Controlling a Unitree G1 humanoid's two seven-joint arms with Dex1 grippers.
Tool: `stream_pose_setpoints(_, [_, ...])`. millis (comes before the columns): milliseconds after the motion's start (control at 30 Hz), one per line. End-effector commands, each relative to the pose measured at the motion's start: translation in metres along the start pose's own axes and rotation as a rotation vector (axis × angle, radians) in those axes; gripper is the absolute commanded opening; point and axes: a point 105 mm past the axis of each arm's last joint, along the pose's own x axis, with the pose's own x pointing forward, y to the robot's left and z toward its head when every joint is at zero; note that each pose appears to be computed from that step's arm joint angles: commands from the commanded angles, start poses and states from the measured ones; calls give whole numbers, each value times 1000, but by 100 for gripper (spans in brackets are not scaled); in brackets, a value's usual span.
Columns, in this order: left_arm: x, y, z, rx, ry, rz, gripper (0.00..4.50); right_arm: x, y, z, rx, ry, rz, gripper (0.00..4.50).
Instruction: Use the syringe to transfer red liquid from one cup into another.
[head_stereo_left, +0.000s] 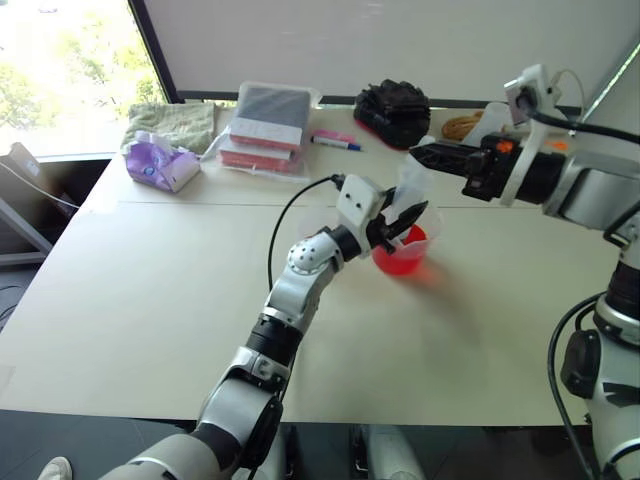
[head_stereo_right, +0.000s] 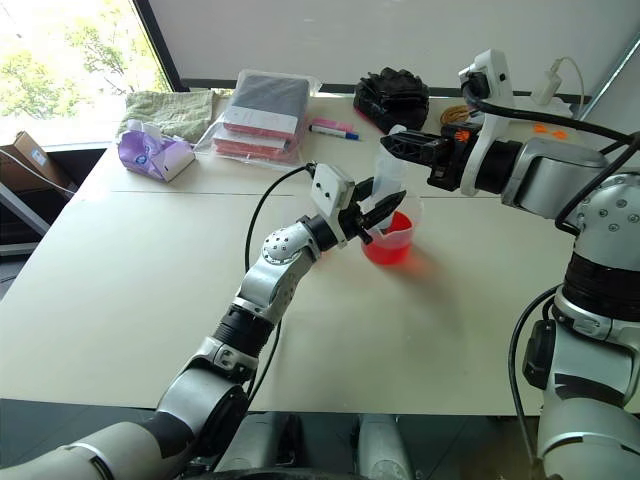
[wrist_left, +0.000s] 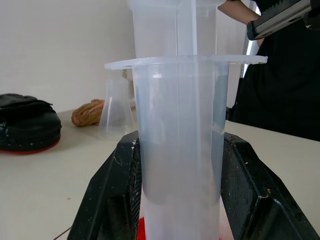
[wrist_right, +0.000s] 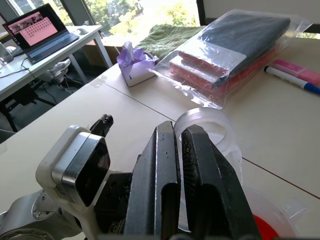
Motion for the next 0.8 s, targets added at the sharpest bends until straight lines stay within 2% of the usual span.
stream_pose_setpoints(33, [4, -21, -11, -12, 39, -75, 172, -17, 10, 43, -83, -161, 3, 10])
stream_pose_setpoints(433, [4, -22, -11, -12, 34, -74, 172, -16, 11, 39, -88, -144, 9, 10])
stream_pose_setpoints(800, [5, -20, -7, -3, 19, -65, 172, -15, 16, 23, -106, -76, 39, 10])
